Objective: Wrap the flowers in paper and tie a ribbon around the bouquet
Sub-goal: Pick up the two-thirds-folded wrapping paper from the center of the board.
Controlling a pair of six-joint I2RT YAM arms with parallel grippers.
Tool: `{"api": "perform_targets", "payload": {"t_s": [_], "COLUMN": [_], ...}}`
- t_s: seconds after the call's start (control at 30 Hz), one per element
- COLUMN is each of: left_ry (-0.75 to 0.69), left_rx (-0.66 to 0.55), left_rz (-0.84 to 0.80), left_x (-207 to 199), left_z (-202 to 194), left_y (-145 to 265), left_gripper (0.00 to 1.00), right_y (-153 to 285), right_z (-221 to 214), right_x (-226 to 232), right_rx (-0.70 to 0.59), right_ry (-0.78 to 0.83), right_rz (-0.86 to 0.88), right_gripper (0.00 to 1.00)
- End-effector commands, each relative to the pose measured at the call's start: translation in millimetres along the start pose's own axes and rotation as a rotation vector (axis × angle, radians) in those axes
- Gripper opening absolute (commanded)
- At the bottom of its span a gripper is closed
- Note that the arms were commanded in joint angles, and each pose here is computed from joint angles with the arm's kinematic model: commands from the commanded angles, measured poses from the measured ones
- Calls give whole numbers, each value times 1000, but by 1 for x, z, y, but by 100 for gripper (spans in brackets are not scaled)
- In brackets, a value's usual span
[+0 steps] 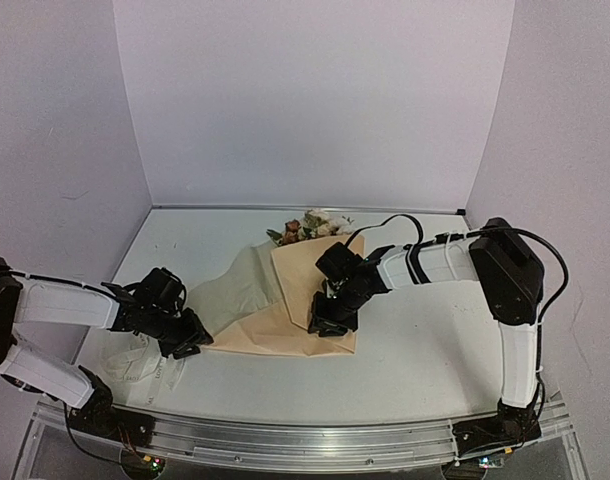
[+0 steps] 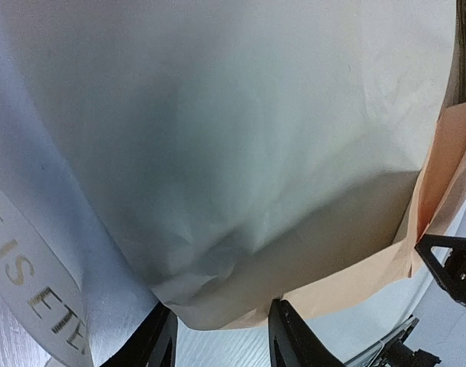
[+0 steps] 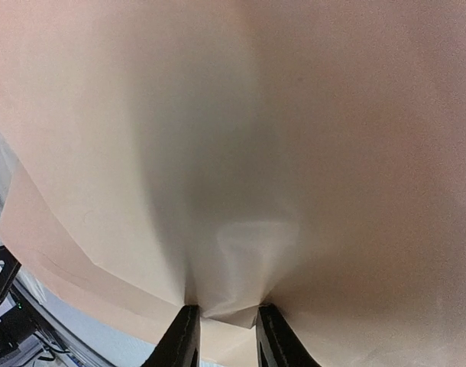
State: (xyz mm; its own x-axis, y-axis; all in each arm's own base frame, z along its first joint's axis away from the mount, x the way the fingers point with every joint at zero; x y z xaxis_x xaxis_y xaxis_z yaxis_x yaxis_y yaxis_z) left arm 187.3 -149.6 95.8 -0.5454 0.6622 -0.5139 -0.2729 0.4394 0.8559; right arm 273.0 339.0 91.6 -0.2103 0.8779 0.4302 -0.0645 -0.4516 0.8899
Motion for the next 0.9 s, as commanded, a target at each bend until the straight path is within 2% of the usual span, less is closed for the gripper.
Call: {"api": "perform_targets", "payload": {"t_s": [0.0,0.27,0.43,0.67,0.8,0.87], "left_ry": [11,38,122,140,104,77], "left_rx": [-30,-4,-34,-85,-145,-160], "left_rz": [-63,-112,-149,-189,-192,-190], "left_x": [-13,-19,-13,-13,-19,-24], "left_z": [10,11,9,11,15,22], "left_y": [-1,-5,6,17,31,36], "left_gripper": [42,38,24,7,0,0], "right_y": [-9,-10,-7,-12,-13,-15], "right_z": [-7,-6,-4,-4,-4,-3], "right_x": [-16,-1,3,8,12,14], "right_rx": [31,9,2,4,1,-6], "right_ry": [-54,-48,-42,-51,-51,-61], "right_rz": [-106,-60,-46,-26,-24,-23], "right_gripper": [29,29,29,29,29,29]}}
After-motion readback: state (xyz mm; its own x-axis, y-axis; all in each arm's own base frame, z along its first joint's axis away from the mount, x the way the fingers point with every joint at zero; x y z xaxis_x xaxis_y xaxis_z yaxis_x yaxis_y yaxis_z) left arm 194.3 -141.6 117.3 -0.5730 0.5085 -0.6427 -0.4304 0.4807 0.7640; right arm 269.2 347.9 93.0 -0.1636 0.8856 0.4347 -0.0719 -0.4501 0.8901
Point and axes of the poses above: each gripper's point midway between its finger pads, its own y axis back along the fingers, its own x axis along the line the jaws close on, z = x × y, the point moved 9 cm from there along y, back along the fingers, and after that the axes turned 13 degrees about y, right-handed, at the moved point
